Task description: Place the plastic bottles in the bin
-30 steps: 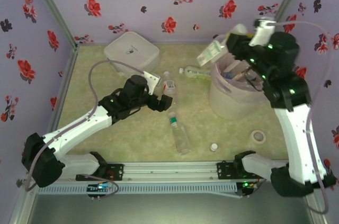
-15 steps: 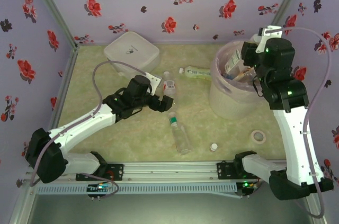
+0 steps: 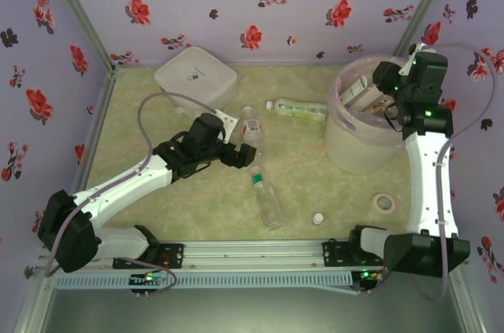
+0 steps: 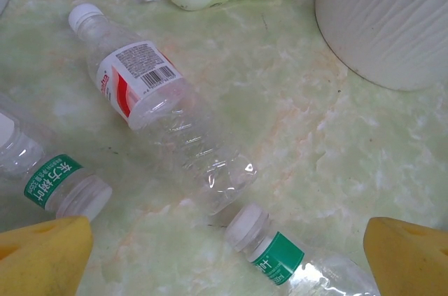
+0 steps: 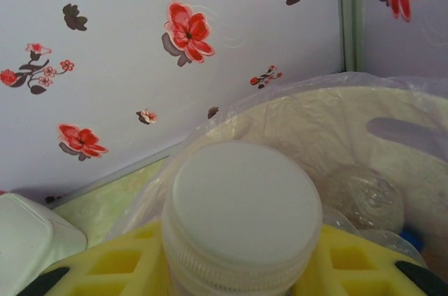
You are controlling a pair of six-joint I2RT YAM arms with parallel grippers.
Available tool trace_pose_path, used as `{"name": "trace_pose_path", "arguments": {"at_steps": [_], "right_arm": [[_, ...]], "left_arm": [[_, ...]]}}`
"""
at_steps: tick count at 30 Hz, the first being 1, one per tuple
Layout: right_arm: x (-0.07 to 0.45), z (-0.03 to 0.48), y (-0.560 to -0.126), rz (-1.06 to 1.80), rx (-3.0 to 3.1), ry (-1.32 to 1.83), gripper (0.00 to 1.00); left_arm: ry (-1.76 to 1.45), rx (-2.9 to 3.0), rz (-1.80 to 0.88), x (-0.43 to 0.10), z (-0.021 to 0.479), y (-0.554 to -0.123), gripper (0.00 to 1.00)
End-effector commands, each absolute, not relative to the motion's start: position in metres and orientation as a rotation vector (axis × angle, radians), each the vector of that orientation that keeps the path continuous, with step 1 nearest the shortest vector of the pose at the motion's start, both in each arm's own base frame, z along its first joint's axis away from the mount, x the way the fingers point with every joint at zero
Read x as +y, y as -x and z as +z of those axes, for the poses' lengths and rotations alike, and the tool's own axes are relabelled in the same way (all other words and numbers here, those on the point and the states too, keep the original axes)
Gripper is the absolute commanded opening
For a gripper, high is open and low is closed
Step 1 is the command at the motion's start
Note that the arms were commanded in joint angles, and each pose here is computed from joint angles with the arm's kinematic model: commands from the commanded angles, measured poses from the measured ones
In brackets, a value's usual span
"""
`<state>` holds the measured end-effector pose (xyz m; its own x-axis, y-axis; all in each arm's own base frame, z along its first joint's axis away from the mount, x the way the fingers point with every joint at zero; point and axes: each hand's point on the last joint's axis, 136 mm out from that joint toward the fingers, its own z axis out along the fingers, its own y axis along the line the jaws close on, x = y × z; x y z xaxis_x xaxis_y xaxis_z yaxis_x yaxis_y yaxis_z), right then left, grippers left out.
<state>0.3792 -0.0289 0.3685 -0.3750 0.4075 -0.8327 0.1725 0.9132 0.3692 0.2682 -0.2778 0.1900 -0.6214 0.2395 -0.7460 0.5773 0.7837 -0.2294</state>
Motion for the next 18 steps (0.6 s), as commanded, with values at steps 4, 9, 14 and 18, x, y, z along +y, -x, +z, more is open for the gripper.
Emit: {"name": "trace_pose_path", "arguments": {"at_steps": [4,9,14,18], "right_arm": [[0.011,0.256,-0.365,0.523,2.335,-0.457,0.08],[0.036,0.259,-0.363,0.716,2.324,-0.406,0.08],[0.043,0.3,-0.357,0.758,2.263,-0.351,0.08],[0.032,0.337,-0.353,0.717,2.178,-0.364,0.08]], "left_arm": [[-0.575,2.25,-0.576,-0.276,0.187,-0.275,1.0],[-0.575,2.266,-0.566,-0.275,0.185,-0.276,1.0],[-0.551,2.274,-0.566,-0.273,0.186,-0.279,1.0],[-0.536,2.285,-0.564,-0.271,0.184,-0.281,1.0]]}}
